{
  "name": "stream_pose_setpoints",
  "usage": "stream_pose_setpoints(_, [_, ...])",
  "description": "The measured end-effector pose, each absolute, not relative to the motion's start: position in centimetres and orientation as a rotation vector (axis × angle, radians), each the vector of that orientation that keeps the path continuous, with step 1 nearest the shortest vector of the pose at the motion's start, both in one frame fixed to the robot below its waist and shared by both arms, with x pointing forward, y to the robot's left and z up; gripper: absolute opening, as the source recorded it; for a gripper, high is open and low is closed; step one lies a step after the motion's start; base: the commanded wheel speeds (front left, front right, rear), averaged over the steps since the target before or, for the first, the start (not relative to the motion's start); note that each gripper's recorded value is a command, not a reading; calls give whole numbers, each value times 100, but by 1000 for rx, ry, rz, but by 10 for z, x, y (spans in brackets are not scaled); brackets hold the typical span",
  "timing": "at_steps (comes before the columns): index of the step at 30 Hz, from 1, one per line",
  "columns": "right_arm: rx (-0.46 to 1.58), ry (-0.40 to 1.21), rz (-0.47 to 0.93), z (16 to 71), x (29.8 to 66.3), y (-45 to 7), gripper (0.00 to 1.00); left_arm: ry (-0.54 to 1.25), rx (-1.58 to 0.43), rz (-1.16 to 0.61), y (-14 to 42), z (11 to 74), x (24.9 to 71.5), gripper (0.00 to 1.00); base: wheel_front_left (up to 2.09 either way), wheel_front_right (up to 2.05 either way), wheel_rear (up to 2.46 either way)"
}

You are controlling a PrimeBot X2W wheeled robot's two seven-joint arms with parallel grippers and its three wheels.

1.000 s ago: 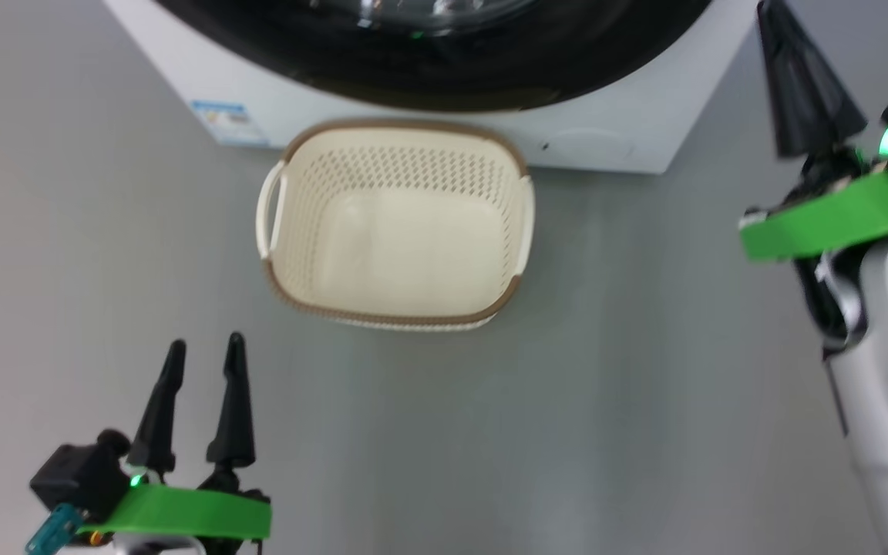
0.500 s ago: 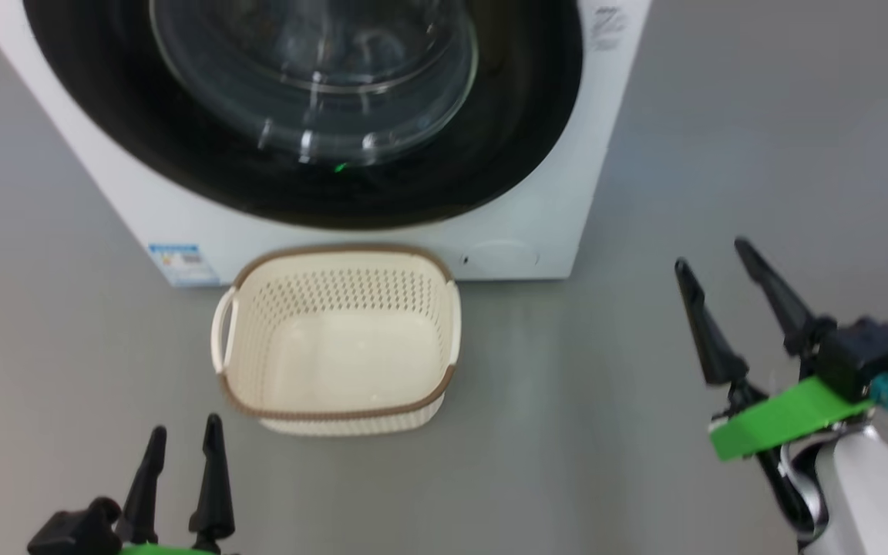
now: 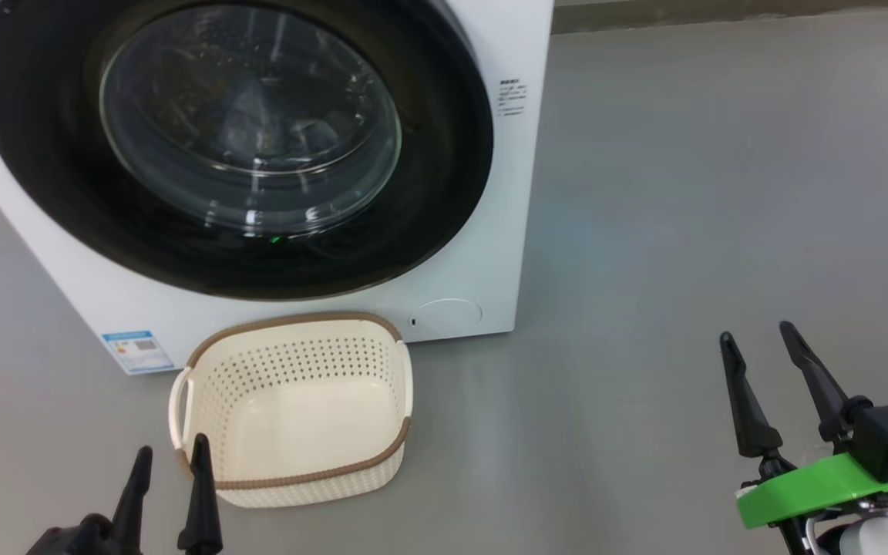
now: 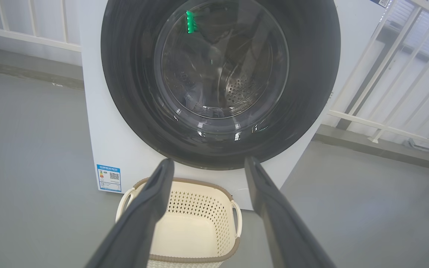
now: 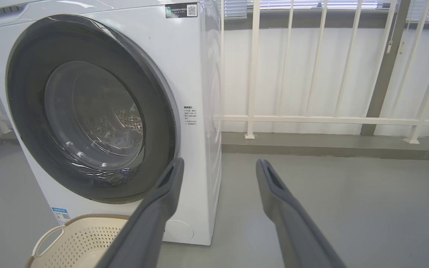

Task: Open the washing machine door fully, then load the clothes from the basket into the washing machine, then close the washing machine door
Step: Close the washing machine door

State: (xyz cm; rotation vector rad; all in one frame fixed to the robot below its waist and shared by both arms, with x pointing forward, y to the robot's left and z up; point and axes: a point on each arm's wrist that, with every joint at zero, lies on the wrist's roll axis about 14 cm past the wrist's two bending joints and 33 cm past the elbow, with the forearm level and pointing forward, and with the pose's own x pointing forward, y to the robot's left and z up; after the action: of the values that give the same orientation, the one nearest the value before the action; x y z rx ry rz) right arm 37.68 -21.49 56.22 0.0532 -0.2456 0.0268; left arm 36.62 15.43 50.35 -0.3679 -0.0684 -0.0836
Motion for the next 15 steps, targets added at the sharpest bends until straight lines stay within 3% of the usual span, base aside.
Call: stream_pose_setpoints(15, [88, -209, -100, 544, 342, -243, 100, -61, -356, -114, 148, 502, 361, 100, 0, 0, 0])
